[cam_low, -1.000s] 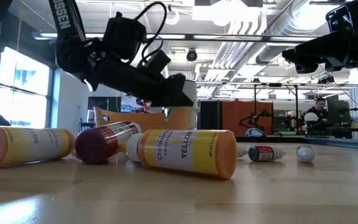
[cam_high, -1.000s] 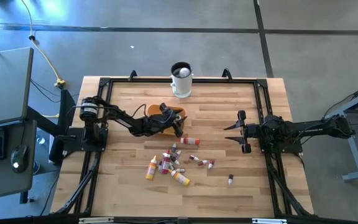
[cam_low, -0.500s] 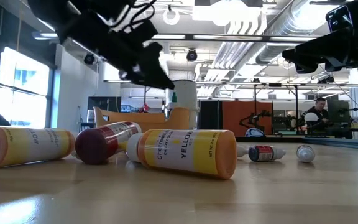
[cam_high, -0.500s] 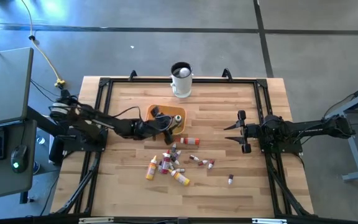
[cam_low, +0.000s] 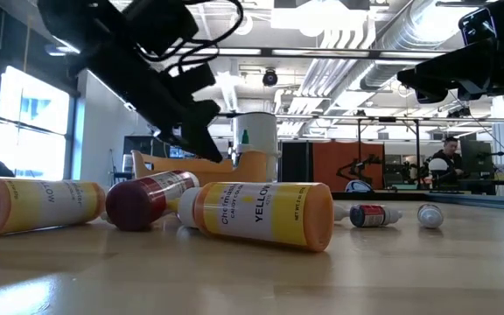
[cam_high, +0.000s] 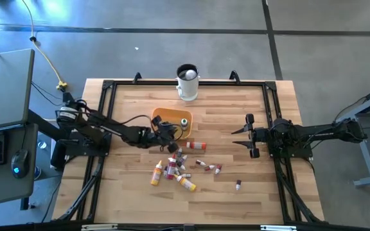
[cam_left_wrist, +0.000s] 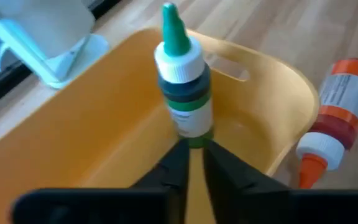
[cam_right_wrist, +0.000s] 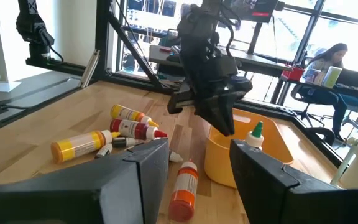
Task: Pick & Place food coloring
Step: Put the large green food coloring bottle into the yellow bin
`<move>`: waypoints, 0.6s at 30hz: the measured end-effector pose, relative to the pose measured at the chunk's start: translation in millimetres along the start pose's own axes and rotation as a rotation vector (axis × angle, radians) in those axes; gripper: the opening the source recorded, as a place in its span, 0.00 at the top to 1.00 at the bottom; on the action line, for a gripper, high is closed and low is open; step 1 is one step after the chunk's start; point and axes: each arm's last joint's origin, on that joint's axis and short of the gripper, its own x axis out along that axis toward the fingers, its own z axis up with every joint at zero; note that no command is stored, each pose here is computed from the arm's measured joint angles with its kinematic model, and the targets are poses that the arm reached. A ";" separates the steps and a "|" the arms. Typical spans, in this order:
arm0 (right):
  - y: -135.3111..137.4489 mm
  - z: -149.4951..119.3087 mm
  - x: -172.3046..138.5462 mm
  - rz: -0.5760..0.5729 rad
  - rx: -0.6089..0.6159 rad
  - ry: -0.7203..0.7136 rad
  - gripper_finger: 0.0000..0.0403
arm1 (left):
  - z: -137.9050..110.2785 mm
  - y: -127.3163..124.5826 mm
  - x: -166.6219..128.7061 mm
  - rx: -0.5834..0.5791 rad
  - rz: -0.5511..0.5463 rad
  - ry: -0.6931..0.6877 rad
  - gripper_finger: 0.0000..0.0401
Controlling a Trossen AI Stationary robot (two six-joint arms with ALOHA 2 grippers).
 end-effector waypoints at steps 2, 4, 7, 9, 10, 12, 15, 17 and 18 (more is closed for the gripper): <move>0.0 0.2 0.0 0.000 0.000 -0.001 0.59 | -0.5 -0.5 5.1 -0.006 -0.029 -0.001 0.98; 0.0 0.0 0.0 0.000 0.000 0.000 0.59 | -0.1 -0.4 9.3 -0.014 -0.069 -0.002 0.98; 0.0 0.1 0.0 0.000 0.000 0.000 0.59 | -0.2 -2.7 14.4 0.008 -0.114 -0.018 0.97; 0.0 0.0 0.0 0.000 0.000 0.000 0.59 | -1.2 -3.0 17.8 0.023 -0.113 -0.025 0.98; 0.0 0.0 0.0 0.000 0.000 0.000 0.59 | -1.5 -2.1 19.6 0.028 -0.105 -0.027 0.99; 0.0 0.1 0.0 0.000 0.000 -0.001 0.59 | -1.7 1.5 22.7 0.026 -0.088 -0.021 0.99; 0.0 0.0 0.0 0.000 0.000 0.000 0.59 | -0.2 7.5 26.7 0.015 -0.080 -0.018 0.99; 0.0 0.0 0.0 0.000 0.000 0.000 0.59 | 0.7 11.8 29.7 0.006 -0.088 -0.010 1.00; 0.0 0.0 0.0 0.000 0.000 0.000 0.59 | 1.2 14.0 31.2 0.000 -0.093 -0.007 1.00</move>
